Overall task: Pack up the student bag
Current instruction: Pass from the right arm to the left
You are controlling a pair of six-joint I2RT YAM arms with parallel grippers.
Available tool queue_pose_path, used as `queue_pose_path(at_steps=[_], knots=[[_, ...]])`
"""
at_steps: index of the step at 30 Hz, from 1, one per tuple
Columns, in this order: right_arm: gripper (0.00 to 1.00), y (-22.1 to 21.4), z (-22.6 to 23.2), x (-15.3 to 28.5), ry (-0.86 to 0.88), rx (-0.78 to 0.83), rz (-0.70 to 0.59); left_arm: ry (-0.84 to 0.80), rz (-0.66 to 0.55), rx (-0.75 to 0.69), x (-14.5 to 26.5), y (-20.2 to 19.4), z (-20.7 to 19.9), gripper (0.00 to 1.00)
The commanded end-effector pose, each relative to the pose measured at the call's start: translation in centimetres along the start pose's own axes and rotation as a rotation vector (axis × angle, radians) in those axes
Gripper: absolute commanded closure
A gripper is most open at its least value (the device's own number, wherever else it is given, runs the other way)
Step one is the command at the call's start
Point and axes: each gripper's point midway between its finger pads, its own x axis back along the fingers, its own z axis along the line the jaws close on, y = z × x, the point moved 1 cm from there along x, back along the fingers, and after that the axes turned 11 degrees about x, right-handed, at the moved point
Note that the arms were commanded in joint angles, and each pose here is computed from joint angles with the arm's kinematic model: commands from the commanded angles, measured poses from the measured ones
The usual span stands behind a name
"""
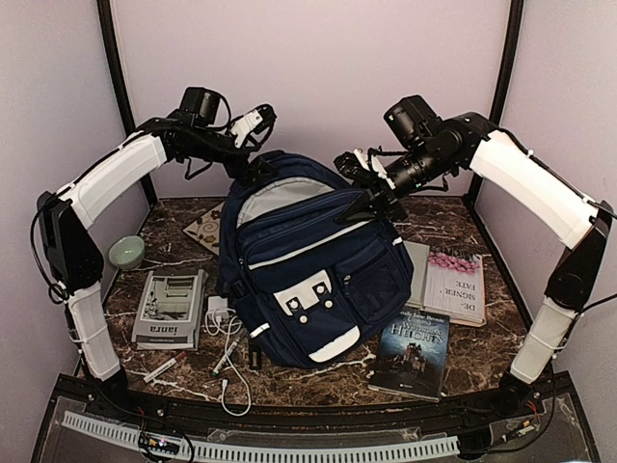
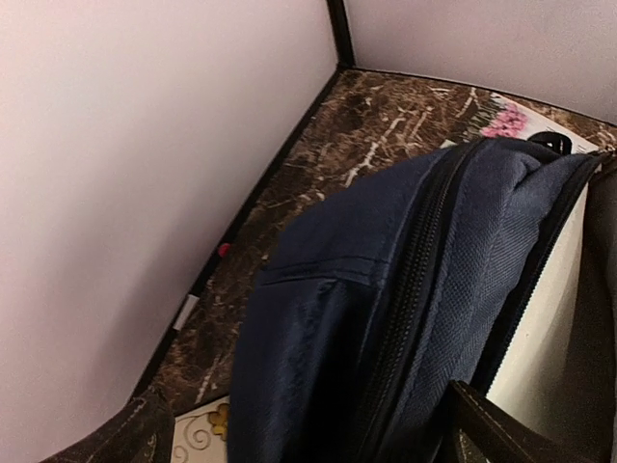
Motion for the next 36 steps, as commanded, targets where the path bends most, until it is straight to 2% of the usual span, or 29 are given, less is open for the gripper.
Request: queue_pose_path(at_steps=[1,4,5,6,7,8,9,10,11,13,16,18,19,21,25,29,30,33,36], knots=[[1.0,2.4,0.7,0.9,-0.009,0.038,-0.048,-0.244,0.068,0.088,-2.0,-2.9,-3.6,0.01],[1.0,2.4,0.6,0.9,-0.016,0.041,-0.051,-0.397,0.035,0.126,-2.0,-2.7,-5.8,0.01],[1.0,2.3,0.5,0.9,-0.019,0.043,-0.049,-0.438,0.025,0.138,-1.9,-2.6,-6.3,0.03],[1.0,2.3,0.5,0.9,-0.025,0.045,-0.047,-0.462,0.02,0.145,-1.9,-2.5,-6.7,0.1],[1.0,2.2,0.4,0.8,-0.031,0.045,-0.045,-0.469,0.021,0.152,-2.0,-2.6,-6.8,0.21],[1.0,2.1,0.3,0.7,-0.041,0.046,-0.045,-0.468,0.022,0.156,-2.0,-2.6,-6.8,0.37],[1.0,2.1,0.0,0.8,-0.057,0.048,-0.044,-0.458,0.023,0.16,-2.0,-2.6,-6.6,0.58],[1.0,1.9,-0.3,0.8,-0.078,0.05,-0.04,-0.44,0.016,0.157,-1.9,-2.2,-6.4,0.86],[1.0,1.9,-0.6,0.9,-0.109,0.052,-0.035,-0.403,0.001,0.158,-1.8,-1.6,-5.8,0.99],[1.0,2.0,-2.3,2.1,-0.242,0.057,-0.004,-0.292,-0.052,0.169,-1.2,0.0,-4.2,1.0],[1.0,1.9,-6.9,5.8,-0.583,0.054,0.029,-0.136,-0.221,0.177,2.0,4.0,-2.4,1.0],[1.0,3.4,-9.3,9.9,-0.796,0.152,-0.017,-0.076,-0.34,0.19,4.7,6.5,-1.9,1.0],[1.0,4.1,-11.2,13.3,-0.97,0.113,-0.053,-0.055,-0.392,0.205,6.0,7.6,-1.8,1.0],[1.0,5.1,-12.8,18.1,-1.142,0.053,-0.135,-0.031,-0.471,0.238,8.4,9.0,-1.8,1.0],[1.0,9.6,-13.2,20.7,-1.176,0.193,-0.255,-0.043,-0.586,0.349,11.7,9.4,-2.7,1.0],[1.0,11.2,-13.2,19.7,-1.127,0.343,-0.364,-0.054,-0.704,0.615,12.9,6.2,-2.9,1.0],[0.97,10.8,-13.5,18.9,-1.104,0.343,-0.387,-0.028,-0.722,0.689,12.8,4.7,-2.5,1.0],[0.62,7.7,-14.9,15.9,-1.036,0.217,-0.435,0.096,-0.744,0.902,12.2,-0.8,-1.1,1.0],[0.43,3.4,-15.1,12.9,-0.993,0.034,-0.428,0.297,-0.734,1.077,12.0,-8.1,0.3,1.0]])
